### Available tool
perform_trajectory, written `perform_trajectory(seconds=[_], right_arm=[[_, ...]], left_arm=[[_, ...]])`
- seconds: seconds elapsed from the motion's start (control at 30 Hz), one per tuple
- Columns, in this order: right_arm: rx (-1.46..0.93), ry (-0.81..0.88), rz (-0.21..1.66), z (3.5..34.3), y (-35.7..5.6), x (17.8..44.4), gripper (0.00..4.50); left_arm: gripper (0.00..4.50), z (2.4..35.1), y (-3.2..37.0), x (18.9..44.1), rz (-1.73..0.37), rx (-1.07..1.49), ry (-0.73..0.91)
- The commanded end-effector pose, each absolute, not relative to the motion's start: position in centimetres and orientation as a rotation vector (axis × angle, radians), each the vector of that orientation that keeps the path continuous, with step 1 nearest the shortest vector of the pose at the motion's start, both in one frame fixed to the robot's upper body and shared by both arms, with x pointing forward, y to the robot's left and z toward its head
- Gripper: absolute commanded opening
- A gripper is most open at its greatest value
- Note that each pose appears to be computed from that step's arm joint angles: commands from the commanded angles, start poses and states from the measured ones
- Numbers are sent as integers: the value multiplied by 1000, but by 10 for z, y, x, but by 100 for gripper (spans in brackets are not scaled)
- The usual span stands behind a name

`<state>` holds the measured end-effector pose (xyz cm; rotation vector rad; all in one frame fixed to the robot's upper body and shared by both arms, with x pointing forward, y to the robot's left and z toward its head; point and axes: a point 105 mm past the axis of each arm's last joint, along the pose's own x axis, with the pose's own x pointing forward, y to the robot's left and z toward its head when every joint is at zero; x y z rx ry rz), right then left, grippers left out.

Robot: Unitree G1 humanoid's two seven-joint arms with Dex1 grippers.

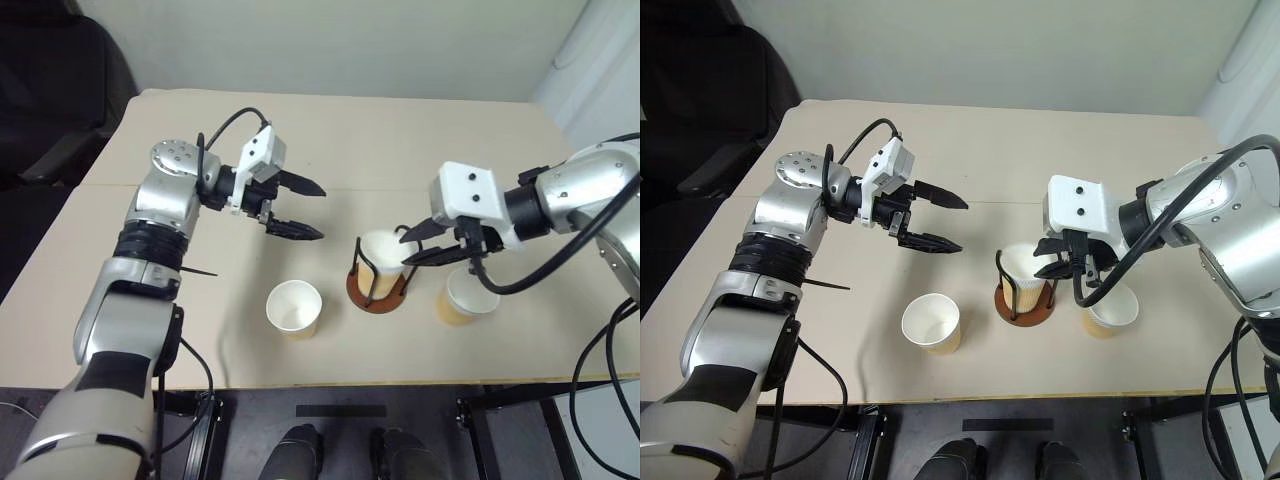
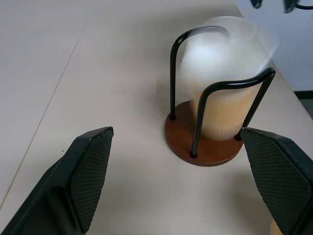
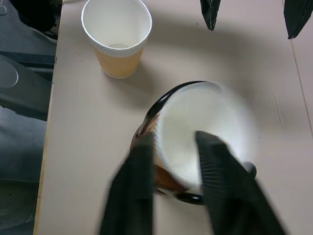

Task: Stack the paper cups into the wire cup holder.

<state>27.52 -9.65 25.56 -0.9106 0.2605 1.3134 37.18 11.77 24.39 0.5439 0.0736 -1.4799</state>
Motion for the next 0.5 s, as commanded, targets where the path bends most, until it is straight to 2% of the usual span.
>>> perform_trajectory(seconds=[0.03, 0.07, 0.17, 0.27, 0.4, 0.5], right_arm=[[-867, 147, 1265, 277, -90, 277, 267], [-829, 111, 1244, 284, -87, 280, 296], [-717, 31, 1181, 304, -86, 284, 296], [-565, 31, 1116, 318, -93, 286, 296], [-467, 124, 1072, 314, -107, 278, 296], [-558, 252, 1033, 291, -129, 265, 296]], left_arm=[[450, 261, 116, 367, -1509, 577, 17], [450, 261, 116, 367, -1509, 576, 16], [450, 262, 114, 367, -1511, 575, 14], [450, 262, 113, 366, -1515, 572, 11], [450, 261, 111, 366, -1520, 567, 9], [450, 261, 110, 366, -1523, 565, 10]])
